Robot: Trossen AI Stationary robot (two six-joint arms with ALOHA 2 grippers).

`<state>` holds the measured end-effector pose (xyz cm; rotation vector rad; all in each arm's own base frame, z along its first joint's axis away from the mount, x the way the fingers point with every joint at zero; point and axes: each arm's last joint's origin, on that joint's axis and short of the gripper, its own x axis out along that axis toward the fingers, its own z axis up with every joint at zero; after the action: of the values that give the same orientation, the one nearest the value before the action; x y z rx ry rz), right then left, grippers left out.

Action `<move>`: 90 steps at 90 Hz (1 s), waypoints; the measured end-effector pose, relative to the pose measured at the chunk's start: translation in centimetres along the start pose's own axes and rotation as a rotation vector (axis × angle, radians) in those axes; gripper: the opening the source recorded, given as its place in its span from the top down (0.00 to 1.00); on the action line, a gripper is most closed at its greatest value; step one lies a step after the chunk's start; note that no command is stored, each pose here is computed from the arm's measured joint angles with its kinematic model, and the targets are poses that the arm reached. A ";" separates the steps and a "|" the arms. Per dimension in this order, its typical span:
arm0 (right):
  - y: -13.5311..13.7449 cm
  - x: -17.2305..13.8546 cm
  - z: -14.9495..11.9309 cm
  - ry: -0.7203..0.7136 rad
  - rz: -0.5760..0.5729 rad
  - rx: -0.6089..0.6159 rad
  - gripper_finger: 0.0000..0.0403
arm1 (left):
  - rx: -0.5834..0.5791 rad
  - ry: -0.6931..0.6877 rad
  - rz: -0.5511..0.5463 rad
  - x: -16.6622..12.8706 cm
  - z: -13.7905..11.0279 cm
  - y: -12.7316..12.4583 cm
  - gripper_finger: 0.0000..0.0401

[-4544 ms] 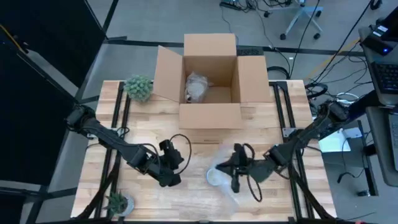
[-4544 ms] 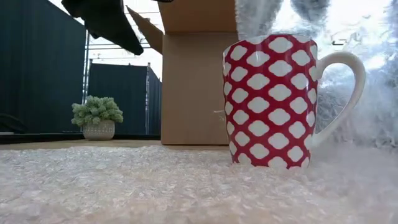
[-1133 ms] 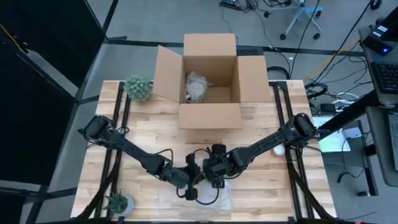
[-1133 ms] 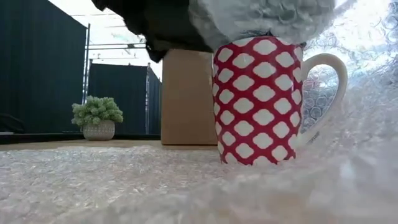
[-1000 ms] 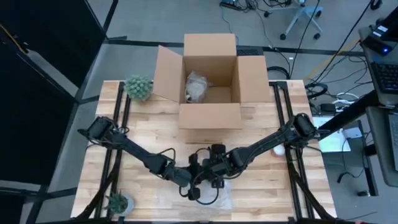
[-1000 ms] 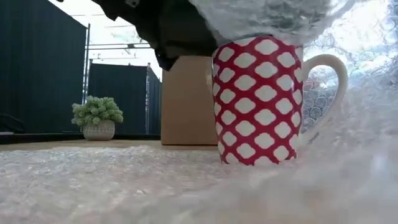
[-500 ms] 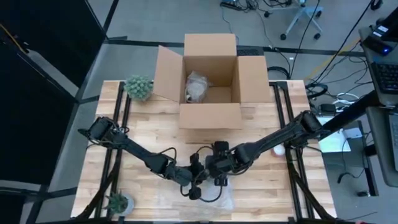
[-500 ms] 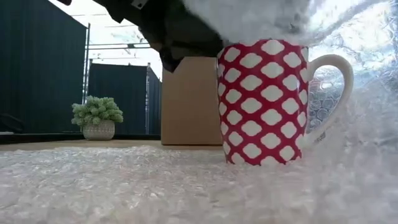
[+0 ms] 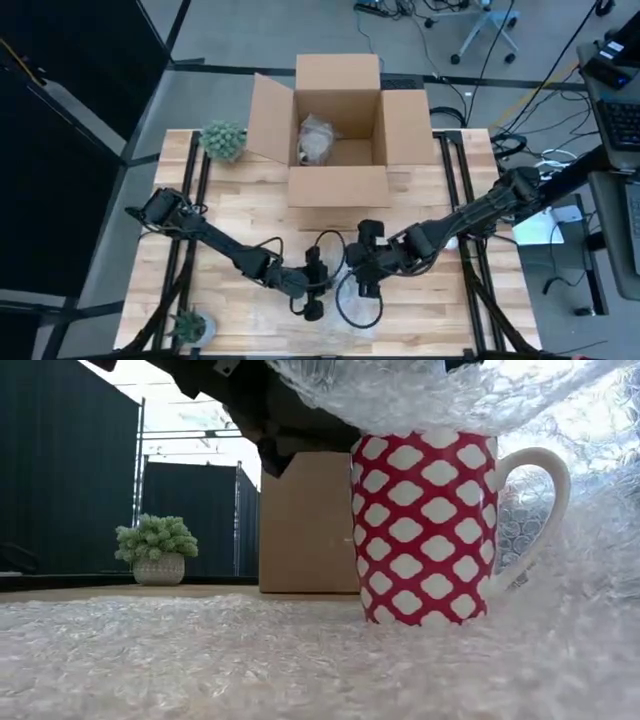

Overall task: Wrap mug
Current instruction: Wrap the red mug with the bubble wrap

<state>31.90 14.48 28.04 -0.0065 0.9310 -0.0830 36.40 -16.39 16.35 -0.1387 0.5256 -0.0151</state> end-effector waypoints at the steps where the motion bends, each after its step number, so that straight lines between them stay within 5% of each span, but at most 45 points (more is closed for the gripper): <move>1: 0.1 0.2 0.0 -0.004 0.002 -0.005 0.41 | 0.000 0.000 0.000 0.0 0.0 0.0 1.00; 16: 1.8 2.1 -0.1 -0.013 0.043 -0.062 0.41 | 0.000 0.000 0.000 0.0 0.0 0.0 1.00; 53: 1.8 9.6 -2.5 0.200 -0.107 -0.017 0.41 | -0.001 -0.001 -0.002 0.0 0.0 0.0 1.00; 90: 0.0 2.1 -0.8 0.102 -0.030 0.018 0.41 | 0.001 0.002 -0.008 0.0 0.0 0.0 1.00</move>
<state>32.46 14.39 25.88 0.0001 1.0322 -0.1205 36.41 -16.38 16.32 -0.1399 0.5270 -0.0234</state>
